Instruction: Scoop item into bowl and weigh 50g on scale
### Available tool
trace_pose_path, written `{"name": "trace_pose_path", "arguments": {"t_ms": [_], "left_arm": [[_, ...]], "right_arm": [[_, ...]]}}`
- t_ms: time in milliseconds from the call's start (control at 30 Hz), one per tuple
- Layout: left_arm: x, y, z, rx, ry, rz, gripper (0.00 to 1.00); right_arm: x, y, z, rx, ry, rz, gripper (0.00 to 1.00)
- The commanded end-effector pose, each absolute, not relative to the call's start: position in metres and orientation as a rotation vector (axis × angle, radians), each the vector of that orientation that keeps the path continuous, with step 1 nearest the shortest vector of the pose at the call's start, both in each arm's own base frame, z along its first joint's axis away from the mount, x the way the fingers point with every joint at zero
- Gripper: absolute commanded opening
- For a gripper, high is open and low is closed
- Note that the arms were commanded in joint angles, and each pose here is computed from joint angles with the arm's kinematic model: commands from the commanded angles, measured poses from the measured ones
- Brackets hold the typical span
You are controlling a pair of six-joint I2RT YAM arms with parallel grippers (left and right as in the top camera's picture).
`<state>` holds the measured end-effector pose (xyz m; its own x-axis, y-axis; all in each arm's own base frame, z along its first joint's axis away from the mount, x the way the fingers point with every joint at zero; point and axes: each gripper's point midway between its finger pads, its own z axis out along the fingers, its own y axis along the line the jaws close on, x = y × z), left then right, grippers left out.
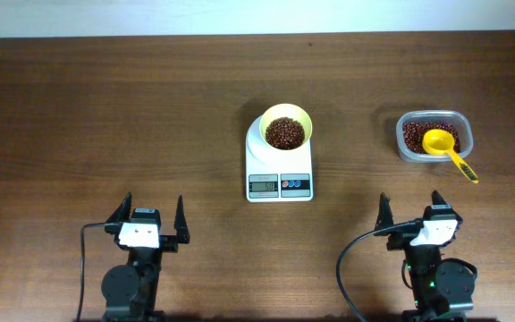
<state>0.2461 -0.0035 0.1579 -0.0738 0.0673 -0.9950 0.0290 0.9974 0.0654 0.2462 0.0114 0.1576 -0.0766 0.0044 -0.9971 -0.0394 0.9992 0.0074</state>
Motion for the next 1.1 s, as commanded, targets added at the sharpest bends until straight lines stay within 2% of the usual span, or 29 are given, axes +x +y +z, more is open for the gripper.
{"name": "trace_pose_path", "arguments": {"t_ms": [0,1067], "left_arm": [[0.2458,-0.0011,0.1565,0.079,1.648,0.052,0.99],[0.2458,-0.0011,0.1565,0.079,1.648,0.052,0.99]], "right_arm": [[0.2457,0.0112,0.1557,-0.002,1.649,0.050,0.99],[0.2457,0.0117,0.1559,-0.020,1.648,0.038,0.99]]}}
